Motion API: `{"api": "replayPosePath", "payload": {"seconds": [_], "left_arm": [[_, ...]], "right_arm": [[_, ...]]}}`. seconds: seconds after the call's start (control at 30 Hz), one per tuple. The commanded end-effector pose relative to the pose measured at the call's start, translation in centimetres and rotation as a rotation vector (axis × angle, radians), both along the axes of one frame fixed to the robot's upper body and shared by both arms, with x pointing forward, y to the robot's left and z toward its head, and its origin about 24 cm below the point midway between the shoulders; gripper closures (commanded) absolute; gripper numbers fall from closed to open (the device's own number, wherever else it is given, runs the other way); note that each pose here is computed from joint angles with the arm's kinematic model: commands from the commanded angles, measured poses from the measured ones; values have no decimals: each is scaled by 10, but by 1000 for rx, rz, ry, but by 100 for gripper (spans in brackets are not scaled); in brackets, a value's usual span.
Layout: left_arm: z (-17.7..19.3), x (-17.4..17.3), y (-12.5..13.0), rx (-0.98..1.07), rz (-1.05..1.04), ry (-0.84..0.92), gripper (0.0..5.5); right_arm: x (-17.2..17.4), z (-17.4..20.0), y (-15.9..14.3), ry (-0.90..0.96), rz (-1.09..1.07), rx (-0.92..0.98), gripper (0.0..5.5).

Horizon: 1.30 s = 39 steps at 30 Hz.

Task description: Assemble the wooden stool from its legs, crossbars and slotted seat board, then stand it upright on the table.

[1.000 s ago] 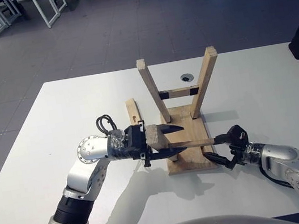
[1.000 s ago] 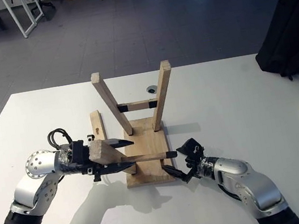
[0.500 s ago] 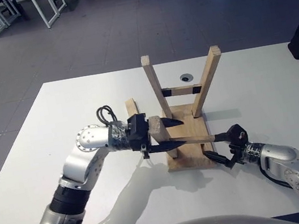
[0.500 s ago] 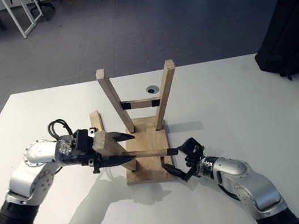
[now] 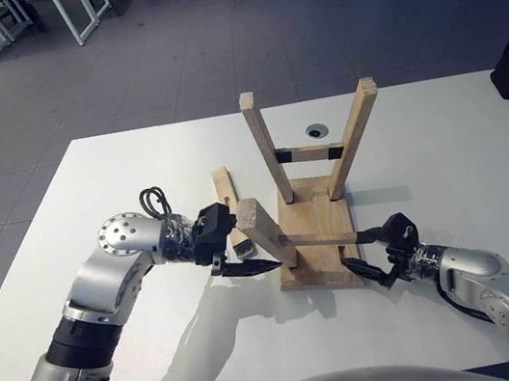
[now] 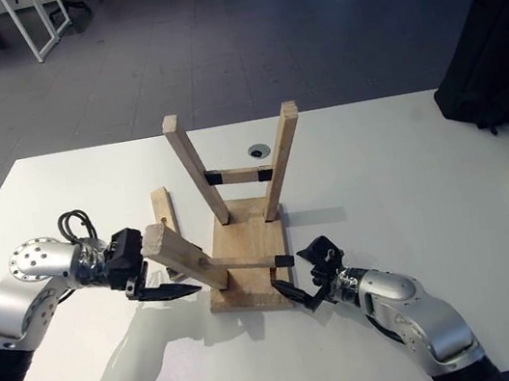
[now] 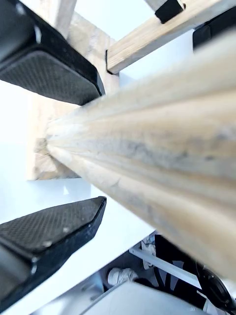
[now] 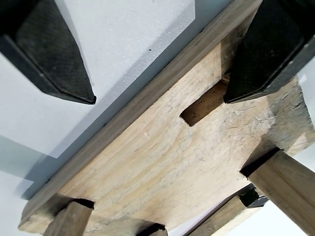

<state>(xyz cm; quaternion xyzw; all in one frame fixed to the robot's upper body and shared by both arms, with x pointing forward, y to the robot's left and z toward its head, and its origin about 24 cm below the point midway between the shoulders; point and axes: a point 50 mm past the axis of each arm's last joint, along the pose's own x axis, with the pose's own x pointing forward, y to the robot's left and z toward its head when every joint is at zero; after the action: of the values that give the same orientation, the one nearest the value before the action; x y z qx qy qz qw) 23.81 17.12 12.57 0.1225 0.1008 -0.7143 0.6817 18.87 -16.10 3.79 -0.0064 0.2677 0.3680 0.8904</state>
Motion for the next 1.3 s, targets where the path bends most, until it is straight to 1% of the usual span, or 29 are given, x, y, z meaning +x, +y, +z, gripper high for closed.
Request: {"api": "replayPosePath", "payload": {"seconds": [0.03,0.2,0.27,0.3,0.37,0.4,0.47,0.5,0.53,0.6,0.67,0.73,0.77,0.8,0.97,1.17,1.23,1.3], "left_arm": [[-1,3,18,80,59,7,231],[-8,11,47,233,232,-62,231],[-4,17,61,233,433,-118,231],[0,21,67,191,606,-111,231],[5,25,69,80,988,-31,231],[4,23,64,27,1130,17,231],[0,17,53,43,1313,-27,231],[-2,14,45,16,1410,-27,231],[-7,11,34,11,1483,-21,231],[-18,4,16,7,1594,47,231],[-39,-4,0,26,1651,175,231],[-51,-8,-12,47,1670,248,191],[-54,-8,-16,58,1668,259,184],[-56,-6,-20,73,1656,264,165],[-67,-5,-33,91,1573,340,165],[-96,-12,-47,172,1507,452,165],[-107,-15,-44,224,1532,459,165],[-117,-15,-34,258,1596,457,201]], "right_arm": [[-9,-15,-5,82,-20,-54,71],[-8,-15,-6,77,-22,-57,71],[-8,-14,-7,73,-20,-60,71],[-7,-13,-7,69,-20,-60,71],[-6,-9,-8,56,-30,-54,71],[-5,-6,-8,51,-36,-45,71],[-4,-3,-8,44,-42,-38,71],[-3,-3,-8,42,-42,-37,71],[-2,-1,-8,37,-47,-36,71],[0,1,-7,24,-65,-30,71],[4,4,-7,10,-85,-23,71],[5,4,-5,8,-88,-19,71],[5,4,-4,9,-88,-18,71],[4,3,-3,11,-89,-15,71],[1,0,1,18,-87,-16,71],[2,-2,2,14,-90,-17,71],[3,-1,3,13,-86,-16,71],[3,1,2,11,-91,-8,71]]}}
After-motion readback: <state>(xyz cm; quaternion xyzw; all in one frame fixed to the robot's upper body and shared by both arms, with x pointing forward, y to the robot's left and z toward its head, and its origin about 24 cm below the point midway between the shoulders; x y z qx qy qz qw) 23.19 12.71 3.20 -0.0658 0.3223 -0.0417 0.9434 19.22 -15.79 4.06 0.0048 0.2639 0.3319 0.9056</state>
